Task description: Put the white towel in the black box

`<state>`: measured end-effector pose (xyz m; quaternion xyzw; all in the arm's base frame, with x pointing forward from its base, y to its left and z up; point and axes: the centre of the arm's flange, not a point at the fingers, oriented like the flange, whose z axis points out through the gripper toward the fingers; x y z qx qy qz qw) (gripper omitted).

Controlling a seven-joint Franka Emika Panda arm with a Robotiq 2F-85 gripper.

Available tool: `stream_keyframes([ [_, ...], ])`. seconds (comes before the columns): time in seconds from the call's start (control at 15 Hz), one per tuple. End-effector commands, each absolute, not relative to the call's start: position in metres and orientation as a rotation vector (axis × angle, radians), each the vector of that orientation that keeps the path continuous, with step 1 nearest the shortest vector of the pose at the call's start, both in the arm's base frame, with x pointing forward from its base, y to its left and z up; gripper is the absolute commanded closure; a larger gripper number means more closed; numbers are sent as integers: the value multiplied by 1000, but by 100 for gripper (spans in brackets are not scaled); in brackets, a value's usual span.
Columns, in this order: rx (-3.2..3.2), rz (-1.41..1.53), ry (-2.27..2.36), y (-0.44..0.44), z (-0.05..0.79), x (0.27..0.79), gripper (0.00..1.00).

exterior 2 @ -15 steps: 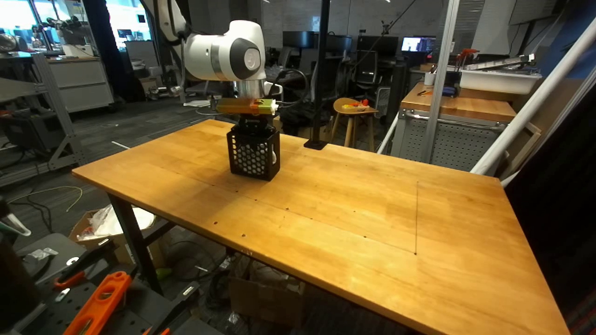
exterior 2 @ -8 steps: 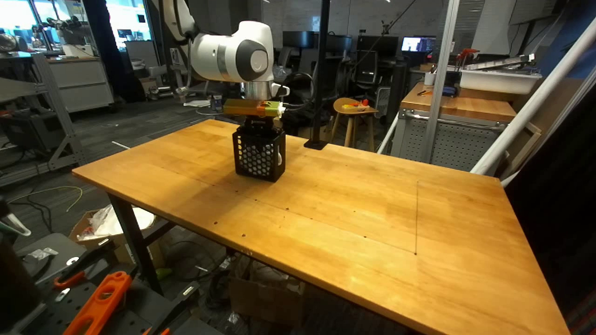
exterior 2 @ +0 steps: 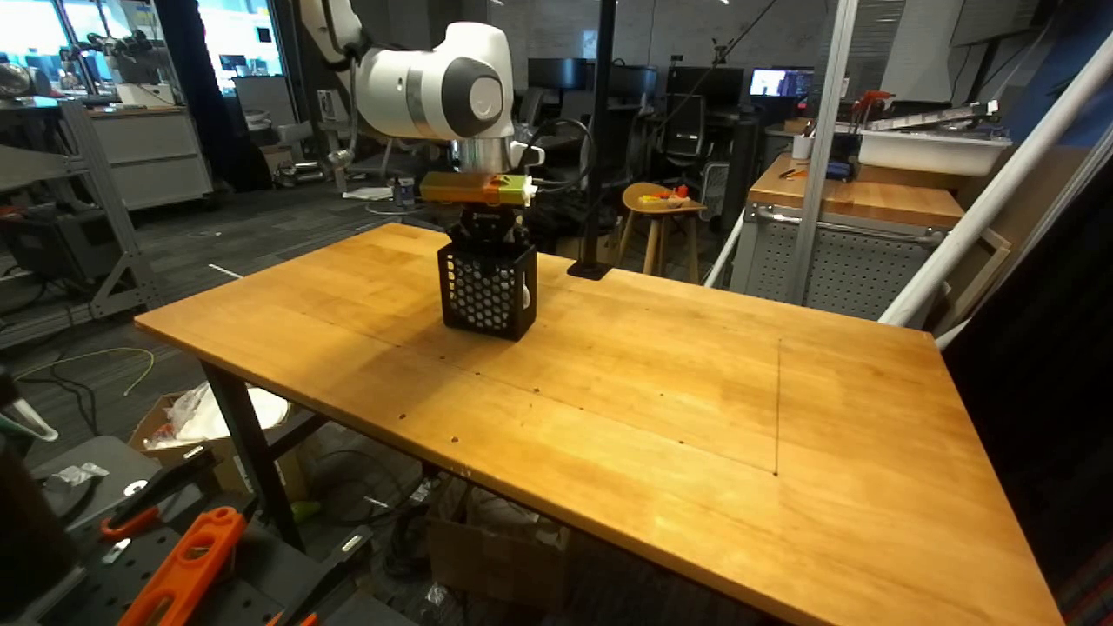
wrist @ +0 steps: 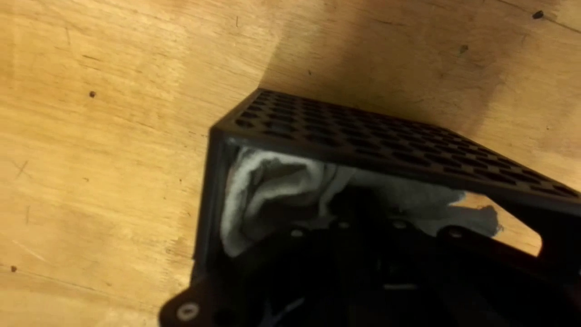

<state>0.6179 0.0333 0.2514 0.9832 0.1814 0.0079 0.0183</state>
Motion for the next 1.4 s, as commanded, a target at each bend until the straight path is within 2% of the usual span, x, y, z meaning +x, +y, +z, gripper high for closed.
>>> stream_keyframes([
  [0.0,3009,62,558,38,291,609,88],
  [0.73,2917,158,432,22,369,584,88],
  [1.2,2891,210,330,16,393,567,86],
  [1.33,2912,192,353,14,383,580,85],
])
